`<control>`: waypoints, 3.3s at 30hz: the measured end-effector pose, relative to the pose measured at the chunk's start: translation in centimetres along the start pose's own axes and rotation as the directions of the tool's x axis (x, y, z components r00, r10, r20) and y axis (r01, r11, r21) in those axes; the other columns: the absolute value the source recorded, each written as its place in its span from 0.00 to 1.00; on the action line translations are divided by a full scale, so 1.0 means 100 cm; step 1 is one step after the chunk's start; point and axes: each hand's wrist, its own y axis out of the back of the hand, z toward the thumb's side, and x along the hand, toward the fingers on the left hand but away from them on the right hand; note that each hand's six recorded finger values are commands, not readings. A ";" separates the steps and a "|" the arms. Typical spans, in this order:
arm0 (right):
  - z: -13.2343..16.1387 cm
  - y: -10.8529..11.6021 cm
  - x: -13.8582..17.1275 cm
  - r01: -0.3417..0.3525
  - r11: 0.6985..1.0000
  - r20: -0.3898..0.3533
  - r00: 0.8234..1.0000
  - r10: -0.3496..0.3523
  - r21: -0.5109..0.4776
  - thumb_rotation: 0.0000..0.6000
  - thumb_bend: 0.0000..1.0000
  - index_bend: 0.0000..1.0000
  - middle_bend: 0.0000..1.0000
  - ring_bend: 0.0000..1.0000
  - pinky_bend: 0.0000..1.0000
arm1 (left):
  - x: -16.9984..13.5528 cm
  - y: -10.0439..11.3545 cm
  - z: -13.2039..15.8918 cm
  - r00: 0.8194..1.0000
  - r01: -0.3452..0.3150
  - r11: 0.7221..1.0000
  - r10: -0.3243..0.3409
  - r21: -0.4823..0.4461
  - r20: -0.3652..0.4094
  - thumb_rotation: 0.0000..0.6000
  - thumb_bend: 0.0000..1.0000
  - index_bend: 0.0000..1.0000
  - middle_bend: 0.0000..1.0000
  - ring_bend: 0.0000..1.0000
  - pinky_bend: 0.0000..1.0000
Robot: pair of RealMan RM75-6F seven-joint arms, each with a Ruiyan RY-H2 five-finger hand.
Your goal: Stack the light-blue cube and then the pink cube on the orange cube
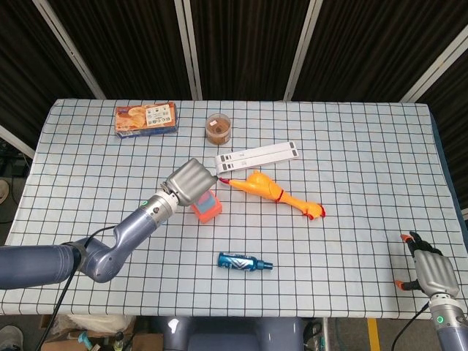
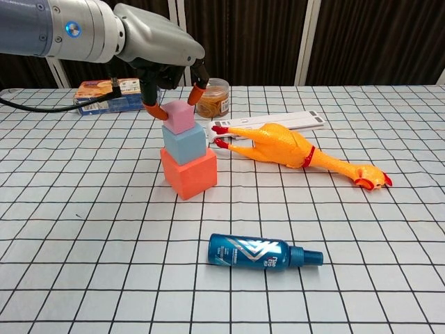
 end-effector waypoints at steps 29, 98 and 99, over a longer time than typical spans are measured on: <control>0.003 0.002 0.001 0.003 1.000 -0.003 1.000 -0.003 -0.003 1.00 0.10 0.15 0.08 0.16 0.22 | -0.031 -0.002 -0.026 0.997 0.037 0.999 -0.037 0.000 -0.069 1.00 0.28 0.36 0.94 0.82 0.96; -0.001 0.002 0.001 -0.001 1.000 0.003 1.000 0.001 -0.008 1.00 0.10 0.15 0.08 0.16 0.22 | -0.033 0.009 -0.030 0.995 0.002 1.000 -0.004 -0.026 -0.096 1.00 0.28 0.36 0.94 0.82 0.96; 0.000 0.002 0.001 -0.004 1.000 0.002 1.000 0.004 -0.007 1.00 0.10 0.15 0.08 0.16 0.22 | -0.038 0.015 -0.036 0.994 -0.012 0.999 0.008 -0.031 -0.110 1.00 0.28 0.36 0.94 0.82 0.96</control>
